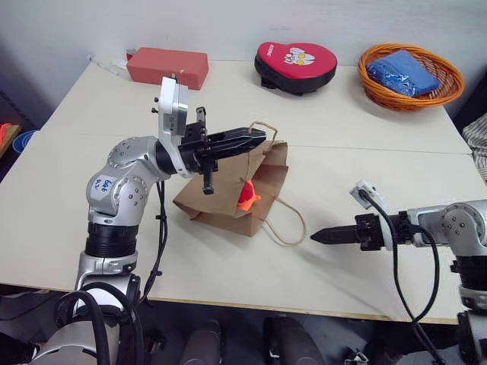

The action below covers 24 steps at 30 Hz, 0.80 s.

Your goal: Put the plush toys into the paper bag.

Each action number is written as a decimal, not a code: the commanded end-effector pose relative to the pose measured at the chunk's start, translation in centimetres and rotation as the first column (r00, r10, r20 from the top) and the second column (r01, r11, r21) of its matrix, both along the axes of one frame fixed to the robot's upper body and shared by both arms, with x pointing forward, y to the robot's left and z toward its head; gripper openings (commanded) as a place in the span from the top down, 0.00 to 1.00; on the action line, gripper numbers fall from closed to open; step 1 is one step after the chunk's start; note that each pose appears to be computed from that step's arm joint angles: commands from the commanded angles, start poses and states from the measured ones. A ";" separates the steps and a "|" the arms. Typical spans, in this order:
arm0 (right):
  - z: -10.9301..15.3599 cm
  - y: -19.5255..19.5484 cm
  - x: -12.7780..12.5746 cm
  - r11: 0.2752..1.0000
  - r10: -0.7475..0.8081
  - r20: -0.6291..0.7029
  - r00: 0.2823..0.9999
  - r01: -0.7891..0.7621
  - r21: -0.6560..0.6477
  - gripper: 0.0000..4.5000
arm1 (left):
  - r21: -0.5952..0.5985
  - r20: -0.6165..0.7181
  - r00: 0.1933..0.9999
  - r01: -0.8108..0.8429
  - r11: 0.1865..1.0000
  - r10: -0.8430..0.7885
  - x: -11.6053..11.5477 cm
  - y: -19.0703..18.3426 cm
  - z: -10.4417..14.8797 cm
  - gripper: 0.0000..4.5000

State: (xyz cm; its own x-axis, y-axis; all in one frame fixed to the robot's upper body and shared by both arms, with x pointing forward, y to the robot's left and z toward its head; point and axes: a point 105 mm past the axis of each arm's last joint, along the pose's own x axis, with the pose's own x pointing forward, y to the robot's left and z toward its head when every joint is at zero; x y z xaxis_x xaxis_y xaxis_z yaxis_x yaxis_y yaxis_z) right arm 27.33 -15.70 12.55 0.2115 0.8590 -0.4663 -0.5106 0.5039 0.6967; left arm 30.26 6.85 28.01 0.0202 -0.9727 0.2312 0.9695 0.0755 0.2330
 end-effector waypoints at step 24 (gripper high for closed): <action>10.3 1.1 1.4 0.950 -0.064 0.218 0.974 -0.007 0.312 1.00 | -0.039 0.047 0.998 -0.043 0.998 0.045 0.0 1.2 1.3 1.00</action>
State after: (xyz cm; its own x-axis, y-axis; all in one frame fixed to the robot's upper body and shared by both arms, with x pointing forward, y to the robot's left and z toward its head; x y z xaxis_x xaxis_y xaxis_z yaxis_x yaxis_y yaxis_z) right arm 29.30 -14.39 20.46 0.3267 0.9262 -0.1881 -0.6042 0.3577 0.7120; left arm 30.44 7.19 28.12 0.0426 -0.9720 0.2311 0.9681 0.0973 0.2308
